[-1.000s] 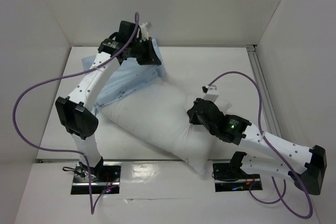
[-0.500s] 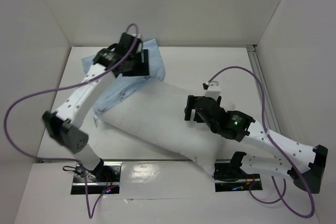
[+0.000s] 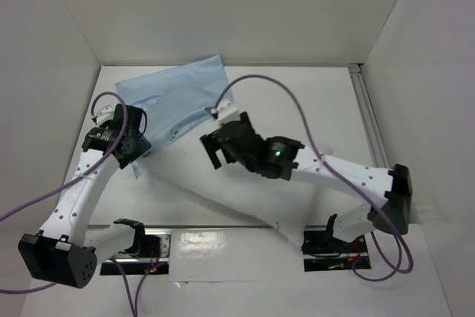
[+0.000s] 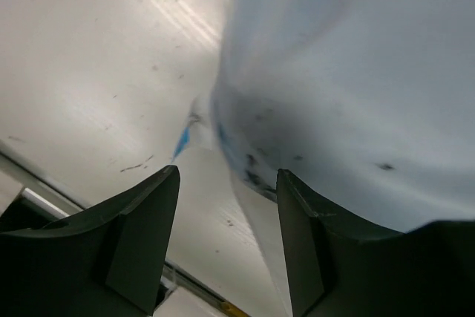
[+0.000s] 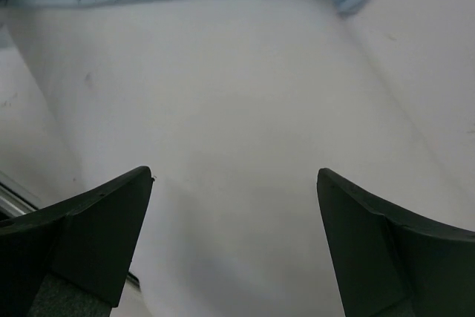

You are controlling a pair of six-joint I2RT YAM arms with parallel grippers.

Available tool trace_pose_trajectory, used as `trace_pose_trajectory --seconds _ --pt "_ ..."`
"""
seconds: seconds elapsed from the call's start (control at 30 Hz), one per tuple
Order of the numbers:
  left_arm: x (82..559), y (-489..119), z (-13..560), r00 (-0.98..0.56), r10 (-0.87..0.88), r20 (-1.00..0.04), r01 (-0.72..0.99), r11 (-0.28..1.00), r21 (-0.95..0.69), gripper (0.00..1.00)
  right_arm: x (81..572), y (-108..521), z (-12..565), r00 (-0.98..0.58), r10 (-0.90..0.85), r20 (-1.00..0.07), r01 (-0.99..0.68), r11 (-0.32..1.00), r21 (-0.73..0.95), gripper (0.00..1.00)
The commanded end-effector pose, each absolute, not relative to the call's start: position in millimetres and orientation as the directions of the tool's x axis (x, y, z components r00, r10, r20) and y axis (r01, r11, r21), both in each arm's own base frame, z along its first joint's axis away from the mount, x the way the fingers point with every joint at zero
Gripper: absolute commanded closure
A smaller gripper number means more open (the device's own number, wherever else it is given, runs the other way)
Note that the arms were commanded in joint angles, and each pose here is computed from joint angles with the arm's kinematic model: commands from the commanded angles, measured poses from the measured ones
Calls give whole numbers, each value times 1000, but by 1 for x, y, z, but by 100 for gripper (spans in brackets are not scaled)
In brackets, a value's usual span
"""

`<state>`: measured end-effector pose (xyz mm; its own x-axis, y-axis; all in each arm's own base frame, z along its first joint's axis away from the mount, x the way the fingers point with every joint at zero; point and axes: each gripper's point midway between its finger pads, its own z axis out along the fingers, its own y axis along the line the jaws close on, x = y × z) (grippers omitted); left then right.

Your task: Put the pillow into the pillowcase

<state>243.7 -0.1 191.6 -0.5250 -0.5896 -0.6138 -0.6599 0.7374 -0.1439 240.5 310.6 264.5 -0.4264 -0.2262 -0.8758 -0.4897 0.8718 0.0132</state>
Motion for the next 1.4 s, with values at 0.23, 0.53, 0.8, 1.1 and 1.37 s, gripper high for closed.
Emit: trace_pose_trajectory --seconds 0.23,0.53,0.8,1.1,1.37 --pt "235 17 172 -448 -696 -562 -732 646 -217 31 232 405 194 -313 -414 -855 -627 766 -142 5" --pt "268 -35 206 -586 -476 -656 -291 879 -378 23 268 391 219 -313 -421 -851 -674 730 -113 100" --pt "277 -32 216 -496 -473 -728 -249 881 -403 34 288 337 241 -347 -412 -843 -794 607 30 100" --pt "306 -8 213 -305 -642 -704 -336 764 -551 57 298 310 246 -378 -395 -837 -792 606 72 100" --pt "314 -9 190 -226 -699 -678 -253 714 -653 63 307 308 255 -382 -368 -848 -783 616 86 100"
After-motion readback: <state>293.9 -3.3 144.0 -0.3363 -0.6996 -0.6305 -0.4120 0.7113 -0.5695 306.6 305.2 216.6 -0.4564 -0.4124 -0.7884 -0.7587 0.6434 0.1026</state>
